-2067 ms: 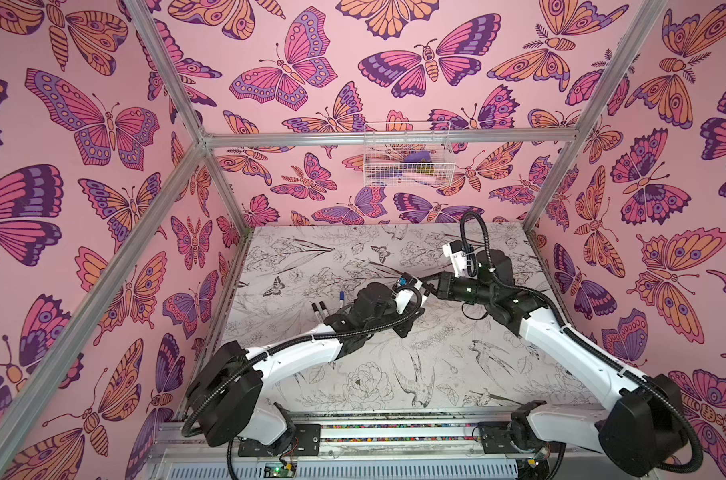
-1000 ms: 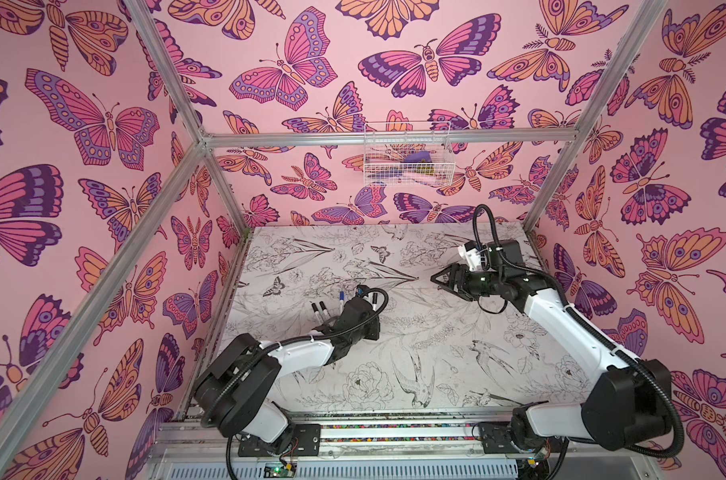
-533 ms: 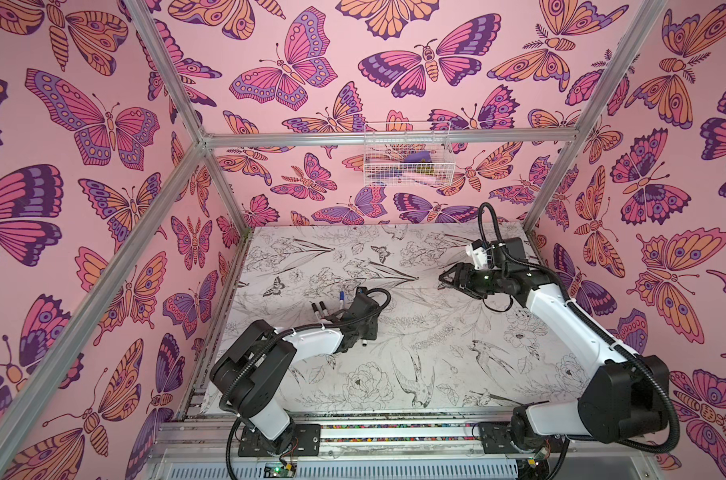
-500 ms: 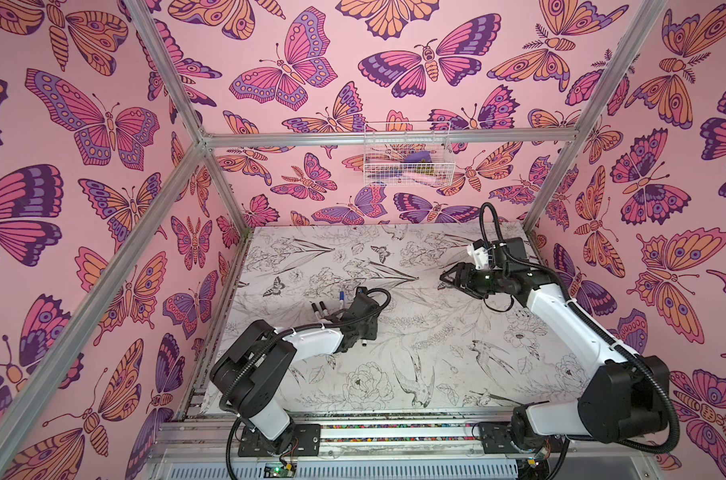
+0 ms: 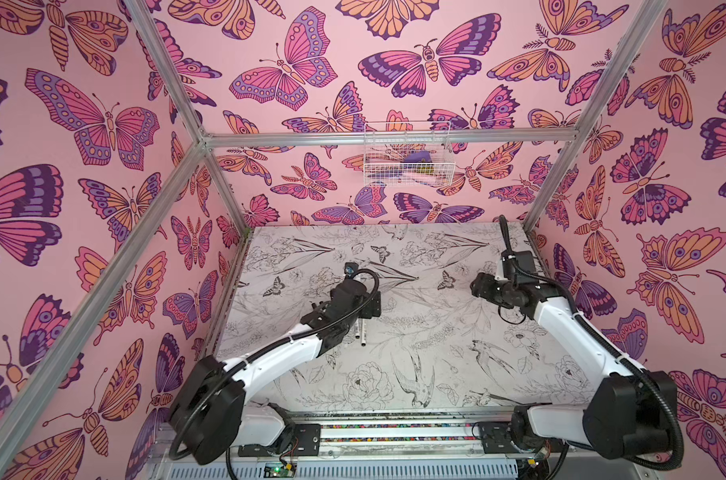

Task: Insert the pens into the pen caps
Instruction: 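Lower the capped marker by the others, open left gripper while right withdraws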

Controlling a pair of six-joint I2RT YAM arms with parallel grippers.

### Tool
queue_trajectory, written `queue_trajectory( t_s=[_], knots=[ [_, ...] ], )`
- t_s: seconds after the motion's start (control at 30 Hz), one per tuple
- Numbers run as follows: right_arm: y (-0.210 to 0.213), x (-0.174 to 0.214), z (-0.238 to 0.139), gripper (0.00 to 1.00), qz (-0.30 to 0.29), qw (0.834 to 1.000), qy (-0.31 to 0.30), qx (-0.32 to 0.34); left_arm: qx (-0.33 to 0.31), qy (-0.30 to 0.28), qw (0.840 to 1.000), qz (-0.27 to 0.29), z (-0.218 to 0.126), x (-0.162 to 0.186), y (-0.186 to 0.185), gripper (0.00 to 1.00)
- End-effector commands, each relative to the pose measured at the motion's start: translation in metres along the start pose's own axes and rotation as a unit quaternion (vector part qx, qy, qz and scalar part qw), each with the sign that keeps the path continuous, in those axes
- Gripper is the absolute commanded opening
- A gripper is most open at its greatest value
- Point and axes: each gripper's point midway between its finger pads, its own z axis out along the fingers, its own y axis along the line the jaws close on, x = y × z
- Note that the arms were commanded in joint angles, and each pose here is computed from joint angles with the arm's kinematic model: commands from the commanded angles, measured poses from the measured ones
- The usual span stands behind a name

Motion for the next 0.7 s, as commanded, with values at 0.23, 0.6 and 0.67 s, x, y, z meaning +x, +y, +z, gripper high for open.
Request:
queue_trajectory(
  t_s=[0.23,0.6,0.67],
  knots=[
    [-0.077,-0.012,0.01,0.99,-0.098,0.95,-0.235,0.181,-0.347,-0.095,0.932,-0.03,-0.076,0.016,0.207,0.98],
    [-0.044,-0.021,0.045,0.99,-0.147,0.935,-0.309,0.091,-0.394,-0.065,0.917,0.007,-0.069,0.056,0.259,0.98],
    [-0.057,-0.014,0.055,0.99,-0.128,0.943,-0.294,0.087,-0.374,-0.074,0.924,0.008,-0.059,0.05,0.256,0.99]
  ],
)
